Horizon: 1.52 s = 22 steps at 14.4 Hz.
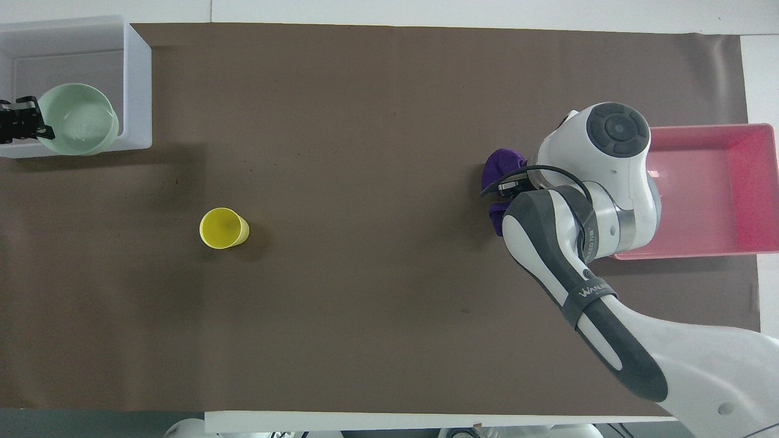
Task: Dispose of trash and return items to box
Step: 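Place the green cup in the white bin while the right gripper drops the cloth, then reach the left gripper to the yellow cup and grasp it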
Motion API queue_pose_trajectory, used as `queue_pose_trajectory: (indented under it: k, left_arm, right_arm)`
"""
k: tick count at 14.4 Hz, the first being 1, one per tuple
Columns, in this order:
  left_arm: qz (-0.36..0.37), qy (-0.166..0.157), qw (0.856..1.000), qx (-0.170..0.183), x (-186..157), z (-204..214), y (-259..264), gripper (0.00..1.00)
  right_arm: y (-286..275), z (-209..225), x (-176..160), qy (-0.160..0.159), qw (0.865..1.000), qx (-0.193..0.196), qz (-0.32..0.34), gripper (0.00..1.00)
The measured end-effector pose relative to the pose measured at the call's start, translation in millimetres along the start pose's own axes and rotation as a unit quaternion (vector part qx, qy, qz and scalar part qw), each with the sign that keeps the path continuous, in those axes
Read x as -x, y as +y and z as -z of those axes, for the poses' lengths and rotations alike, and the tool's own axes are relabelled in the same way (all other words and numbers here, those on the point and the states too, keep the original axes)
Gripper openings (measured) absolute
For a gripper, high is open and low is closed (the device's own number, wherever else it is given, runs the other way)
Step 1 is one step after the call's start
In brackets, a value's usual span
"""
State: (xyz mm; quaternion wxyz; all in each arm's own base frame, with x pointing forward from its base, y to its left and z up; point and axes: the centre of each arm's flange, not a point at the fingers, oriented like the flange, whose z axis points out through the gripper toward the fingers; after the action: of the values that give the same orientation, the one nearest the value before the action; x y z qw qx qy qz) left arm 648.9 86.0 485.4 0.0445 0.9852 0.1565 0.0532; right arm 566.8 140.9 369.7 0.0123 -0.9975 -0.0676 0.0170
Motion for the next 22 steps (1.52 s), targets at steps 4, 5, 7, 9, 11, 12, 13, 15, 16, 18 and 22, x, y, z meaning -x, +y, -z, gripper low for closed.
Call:
queue_pose_trajectory:
  k: [4,5,7,9,11,12,13,15,16,18,22]
  left_arm:
    - [0.038,0.028,0.999,0.022,-60,-74,-27,0.04]
    - [0.039,0.032,0.998,0.022,-65,-96,-26,0.04]
    - [0.040,0.034,0.998,0.022,-68,-126,-25,0.04]
    - [0.042,0.046,0.998,0.023,-71,-133,-27,0.09]
    - [0.042,0.055,0.997,0.024,-73,-129,-26,0.27]
    - [0.042,0.057,0.997,0.025,-73,-125,-25,0.37]
    - [0.039,0.058,0.997,0.022,-74,-118,-24,0.50]
    - [0.013,0.057,0.998,-0.004,-69,-81,-16,0.74]
    - [0.001,0.040,0.999,-0.014,-59,-56,-6,0.84]
    - [-0.023,-0.033,0.999,-0.027,-18,-9,22,1.00]
    - [-0.073,-0.134,0.987,-0.049,88,-16,90,1.00]
  right_arm:
    - [13,62,-9,-0.001,1.000,-0.004,-0.018,0.11]
    - [21,77,-10,-0.005,1.000,-0.005,-0.025,0.11]
    - [51,108,-7,-0.012,0.999,-0.007,-0.047,0.11]
    - [94,133,3,-0.011,0.998,-0.010,-0.060,0.11]
    - [148,141,16,-0.013,0.998,-0.014,-0.061,0.11]
    - [173,139,23,-0.017,0.998,-0.016,-0.059,0.11]
    - [198,132,30,-0.022,0.998,-0.018,-0.060,0.11]
    - [240,112,46,-0.025,0.998,-0.016,-0.056,0.11]
    - [254,100,52,-0.023,0.998,-0.015,-0.050,0.11]
    - [273,71,64,-0.020,0.999,-0.012,-0.048,0.11]
    - [284,23,76,-0.006,0.998,-0.005,-0.056,0.11]
